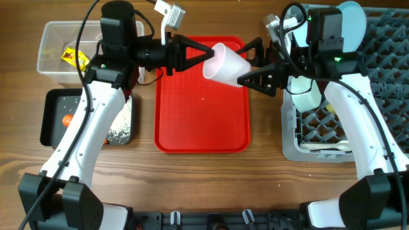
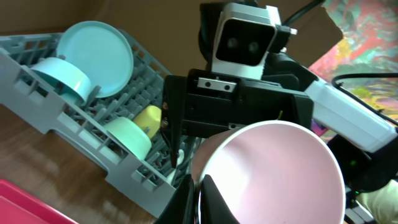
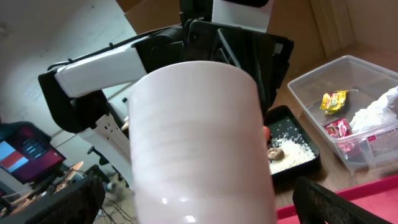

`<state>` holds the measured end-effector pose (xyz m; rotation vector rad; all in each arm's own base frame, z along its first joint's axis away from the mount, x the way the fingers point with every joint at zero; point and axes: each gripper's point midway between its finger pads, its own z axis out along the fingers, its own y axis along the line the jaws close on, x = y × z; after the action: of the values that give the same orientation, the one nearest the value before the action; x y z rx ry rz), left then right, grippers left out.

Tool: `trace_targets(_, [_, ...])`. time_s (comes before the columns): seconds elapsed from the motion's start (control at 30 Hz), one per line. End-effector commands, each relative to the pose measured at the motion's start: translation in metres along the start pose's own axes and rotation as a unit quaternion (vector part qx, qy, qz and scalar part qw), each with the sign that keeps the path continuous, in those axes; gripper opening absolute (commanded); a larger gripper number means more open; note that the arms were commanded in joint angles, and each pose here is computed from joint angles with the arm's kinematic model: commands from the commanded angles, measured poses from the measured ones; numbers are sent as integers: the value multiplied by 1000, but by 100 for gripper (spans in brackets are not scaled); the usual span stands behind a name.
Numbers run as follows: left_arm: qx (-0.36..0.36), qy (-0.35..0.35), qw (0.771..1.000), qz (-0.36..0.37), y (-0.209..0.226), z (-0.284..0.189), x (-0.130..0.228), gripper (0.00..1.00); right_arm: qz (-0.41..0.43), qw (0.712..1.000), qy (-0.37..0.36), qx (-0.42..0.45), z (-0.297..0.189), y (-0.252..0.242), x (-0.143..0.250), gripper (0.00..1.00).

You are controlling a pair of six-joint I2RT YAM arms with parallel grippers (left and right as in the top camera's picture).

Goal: Sort waste into correct bins and load items into the dishwasher rack
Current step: 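Pass the pink cup from the left gripper to the right gripper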

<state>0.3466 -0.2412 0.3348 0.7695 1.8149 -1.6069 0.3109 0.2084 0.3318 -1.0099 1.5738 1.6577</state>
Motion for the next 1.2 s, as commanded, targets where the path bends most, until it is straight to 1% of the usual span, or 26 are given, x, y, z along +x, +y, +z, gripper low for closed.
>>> trace_targets(0.0, [-20,-12,1000,2,0,-2,-7,4,-14,999,-8,-31,0,10,-4,100])
trace_targets(0.1, [-21,-17,1000,5,-1,-2,-10,4,-18,999,-1,-39,9,13,-2,99])
trace_targets(0.23, [-20,-19,1000,2,-2,-2,-12,4,-15,1000,12,-24,17,4,4,99])
trace_targets(0.3, [-20,-19,1000,2,-2,-2,-12,4,-13,1000,14,-18,17,1,5,93])
trace_targets(0.5, [-20,-19,1000,2,-2,-2,-12,4,-16,1000,15,-13,17,-1,5,72])
trace_targets(0.57, [-20,-18,1000,-2,-1,-2,-11,4,-22,1000,14,-13,17,-1,4,69])
trace_targets(0.67, [-21,-16,1000,-9,0,-2,-9,4,-25,1000,14,-13,17,-2,0,70])
trace_targets(0.7, [-21,-16,1000,-10,0,-2,-9,4,-26,999,13,-13,17,-2,-3,73])
trace_targets(0.77, [-21,-15,1000,-12,0,-2,-9,4,-31,999,12,-13,17,-3,-6,77])
trace_targets(0.87, [-21,-14,1000,-14,0,-2,-8,4,-33,999,11,-11,17,-4,-13,77])
trace_targets(0.9, [-21,-14,1000,-14,0,-2,-8,4,-33,999,11,-11,17,-4,-13,77])
trace_targets(1.0, [-22,-15,1000,-14,0,-2,-8,4,-32,999,11,-11,17,-4,-14,70])
trace_targets(1.07, [-22,-15,1000,-14,0,-2,-8,4,-28,999,11,-11,17,-4,-13,69])
trace_targets(1.17, [-21,-16,1000,-10,0,-2,-9,4,-13,1000,12,-8,17,-5,-10,79])
